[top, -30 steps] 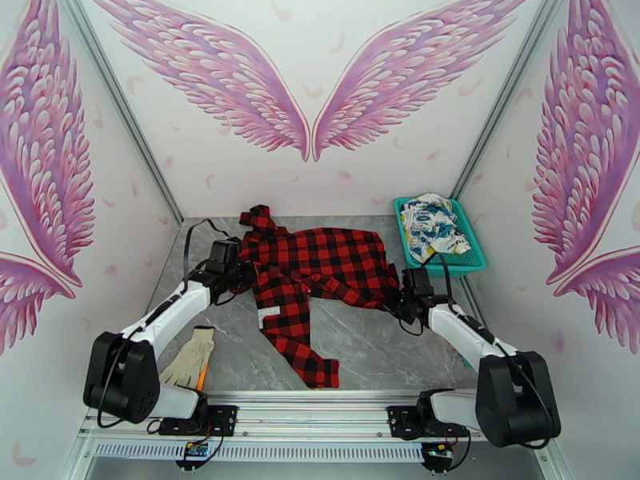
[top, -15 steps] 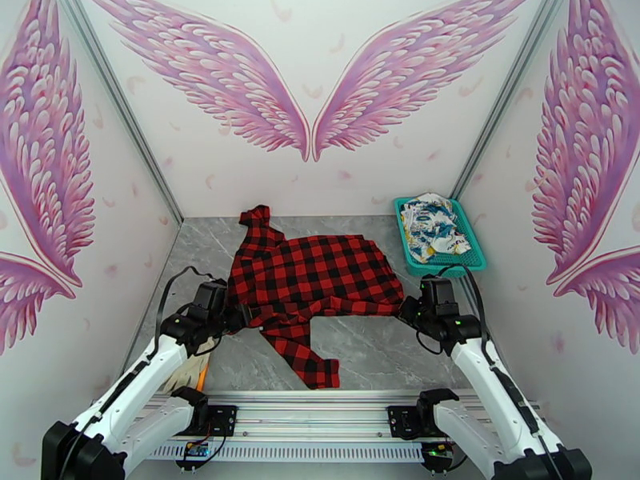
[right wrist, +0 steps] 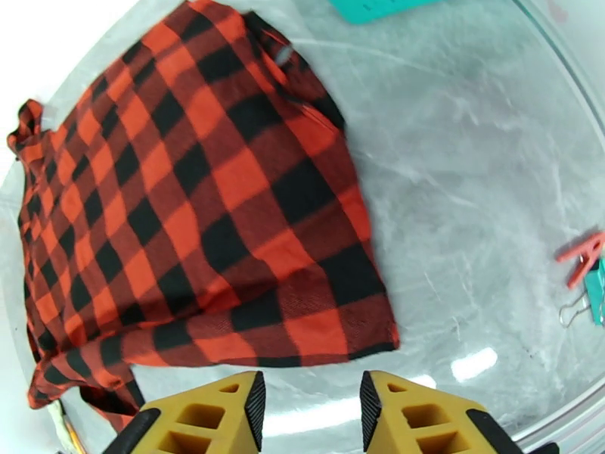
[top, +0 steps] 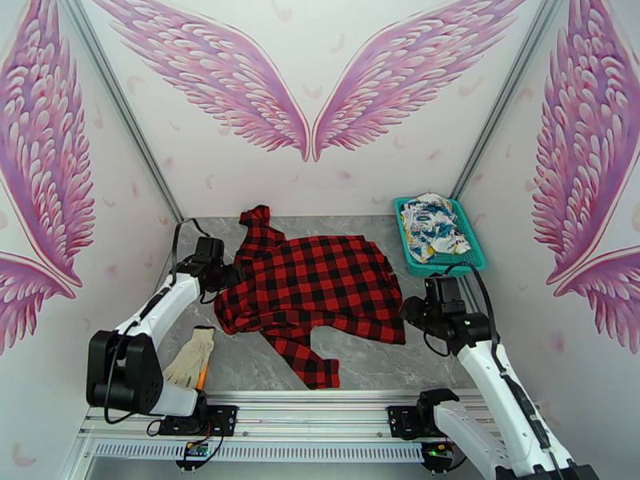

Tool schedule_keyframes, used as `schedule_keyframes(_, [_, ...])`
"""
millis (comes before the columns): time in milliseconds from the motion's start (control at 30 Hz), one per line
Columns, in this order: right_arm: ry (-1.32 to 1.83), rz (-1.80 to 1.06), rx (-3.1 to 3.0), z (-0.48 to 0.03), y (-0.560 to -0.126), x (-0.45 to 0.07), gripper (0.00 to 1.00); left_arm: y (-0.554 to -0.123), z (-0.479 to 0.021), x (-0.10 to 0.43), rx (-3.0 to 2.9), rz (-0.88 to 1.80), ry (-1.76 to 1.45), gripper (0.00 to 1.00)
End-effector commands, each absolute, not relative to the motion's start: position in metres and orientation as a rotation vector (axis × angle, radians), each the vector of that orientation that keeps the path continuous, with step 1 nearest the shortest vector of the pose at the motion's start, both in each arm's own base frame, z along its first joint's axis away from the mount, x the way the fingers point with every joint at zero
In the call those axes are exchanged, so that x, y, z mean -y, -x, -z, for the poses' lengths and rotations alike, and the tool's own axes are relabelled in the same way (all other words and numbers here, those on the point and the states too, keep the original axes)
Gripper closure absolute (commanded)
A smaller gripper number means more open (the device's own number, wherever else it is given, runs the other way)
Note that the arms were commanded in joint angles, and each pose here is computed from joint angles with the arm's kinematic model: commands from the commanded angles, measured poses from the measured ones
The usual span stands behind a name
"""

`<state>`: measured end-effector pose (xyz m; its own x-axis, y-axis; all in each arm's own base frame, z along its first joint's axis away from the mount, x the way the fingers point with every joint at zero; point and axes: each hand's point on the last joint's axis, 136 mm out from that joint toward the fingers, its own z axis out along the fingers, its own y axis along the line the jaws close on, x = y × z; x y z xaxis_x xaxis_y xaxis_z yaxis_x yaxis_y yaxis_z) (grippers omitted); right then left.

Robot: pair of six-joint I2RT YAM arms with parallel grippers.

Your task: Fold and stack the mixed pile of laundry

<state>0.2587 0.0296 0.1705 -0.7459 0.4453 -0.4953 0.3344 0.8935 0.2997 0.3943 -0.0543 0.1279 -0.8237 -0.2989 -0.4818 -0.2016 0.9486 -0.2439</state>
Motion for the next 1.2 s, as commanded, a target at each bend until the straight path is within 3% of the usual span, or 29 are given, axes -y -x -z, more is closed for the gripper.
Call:
schedule_keyframes(0, [-0.429,-0.258,-2.455,-0.18,-0.304,-0.046,0.56,-0.433,-0.131,0.063,-2.529,0.275,0.259,0.45])
schedule_keyframes(133, [-0.283,-0.307,-2.478,-0.166,-0.372,-0.086,0.56,-0.472,-0.1,0.084,-2.575,0.332,0.227,0.62])
schedule_keyframes(367, [-0.246,-0.256,-2.6,-0.105,-0.465,-0.115,0.59,-0.522,-0.053,0.09,-2.626,0.329,0.256,0.72])
schedule_keyframes(733, [-0.375,-0.274,-2.743,-0.026,-0.541,-0.13,0.59,-0.593,0.002,0.088,-2.594,0.48,0.479,0.76])
schedule_keyframes(1167, [-0.572,-0.421,-2.655,0.008,-0.62,-0.116,0.59,-0.673,-0.008,0.103,-2.413,0.712,0.548,0.76])
